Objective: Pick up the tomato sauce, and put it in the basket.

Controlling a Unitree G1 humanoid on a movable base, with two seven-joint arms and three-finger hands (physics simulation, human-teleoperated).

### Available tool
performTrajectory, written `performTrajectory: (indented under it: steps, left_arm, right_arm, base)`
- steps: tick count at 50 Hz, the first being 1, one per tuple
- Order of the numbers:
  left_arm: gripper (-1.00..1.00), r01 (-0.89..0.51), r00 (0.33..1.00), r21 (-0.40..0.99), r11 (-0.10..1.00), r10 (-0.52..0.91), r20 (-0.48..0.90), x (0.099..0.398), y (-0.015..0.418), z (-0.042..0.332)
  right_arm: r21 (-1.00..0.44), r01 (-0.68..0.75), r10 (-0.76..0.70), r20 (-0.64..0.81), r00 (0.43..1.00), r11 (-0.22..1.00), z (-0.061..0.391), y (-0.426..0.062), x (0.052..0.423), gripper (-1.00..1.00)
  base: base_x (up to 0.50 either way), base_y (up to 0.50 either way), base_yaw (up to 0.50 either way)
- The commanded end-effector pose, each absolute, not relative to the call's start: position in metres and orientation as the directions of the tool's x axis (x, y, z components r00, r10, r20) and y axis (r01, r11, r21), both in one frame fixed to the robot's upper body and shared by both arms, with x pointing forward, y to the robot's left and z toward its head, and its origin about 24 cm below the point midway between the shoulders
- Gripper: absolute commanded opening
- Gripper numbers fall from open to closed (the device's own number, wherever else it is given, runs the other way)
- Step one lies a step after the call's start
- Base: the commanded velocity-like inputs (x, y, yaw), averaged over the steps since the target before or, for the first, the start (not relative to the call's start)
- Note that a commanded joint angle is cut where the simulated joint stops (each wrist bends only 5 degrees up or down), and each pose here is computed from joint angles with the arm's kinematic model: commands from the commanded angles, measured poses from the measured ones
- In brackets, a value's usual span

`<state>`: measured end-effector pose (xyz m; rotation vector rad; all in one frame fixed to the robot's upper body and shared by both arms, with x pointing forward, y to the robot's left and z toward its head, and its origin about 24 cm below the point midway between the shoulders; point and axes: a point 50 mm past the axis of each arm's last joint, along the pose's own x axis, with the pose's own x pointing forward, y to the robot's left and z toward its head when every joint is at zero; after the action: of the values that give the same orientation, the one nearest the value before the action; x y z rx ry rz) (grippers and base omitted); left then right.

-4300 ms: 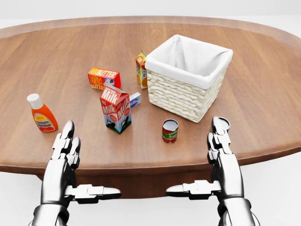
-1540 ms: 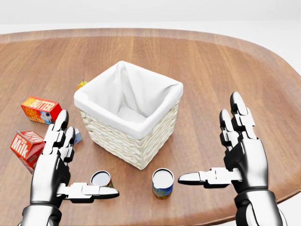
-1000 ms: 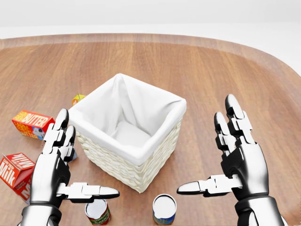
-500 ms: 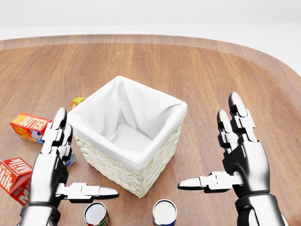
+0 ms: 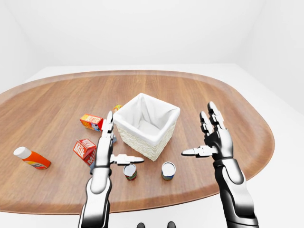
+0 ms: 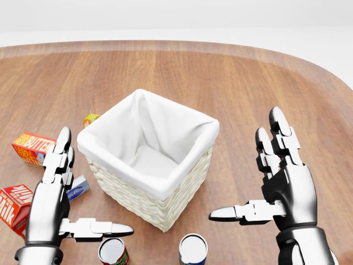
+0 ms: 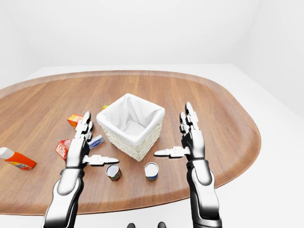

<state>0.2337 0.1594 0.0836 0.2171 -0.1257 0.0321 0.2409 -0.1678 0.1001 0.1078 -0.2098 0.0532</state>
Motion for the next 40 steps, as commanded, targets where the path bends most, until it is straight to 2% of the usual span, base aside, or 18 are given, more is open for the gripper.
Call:
performTrajectory:
  steps: [1,40]
  left_arm:
    - [0.98,-0.068,0.991,0.275,0.959,0.034,0.126,0.2295,0.1626,0.0833]
    - [0.98,-0.041,0.993,0.431,0.902,-0.011,0.119,0.2203,0.1593,0.0865]
  right_arm:
    - [0.104,-0.065,0.041,0.214,0.976,0.992,0.1008,-0.1679,0.2409,1.00]
    - [0.108,-0.062,0.038,0.205,0.978,0.992,0.0986,-0.1681,0.2419,1.00]
  base:
    - [0.00,0.00,0.00]
    - [0.00,0.00,0.00]
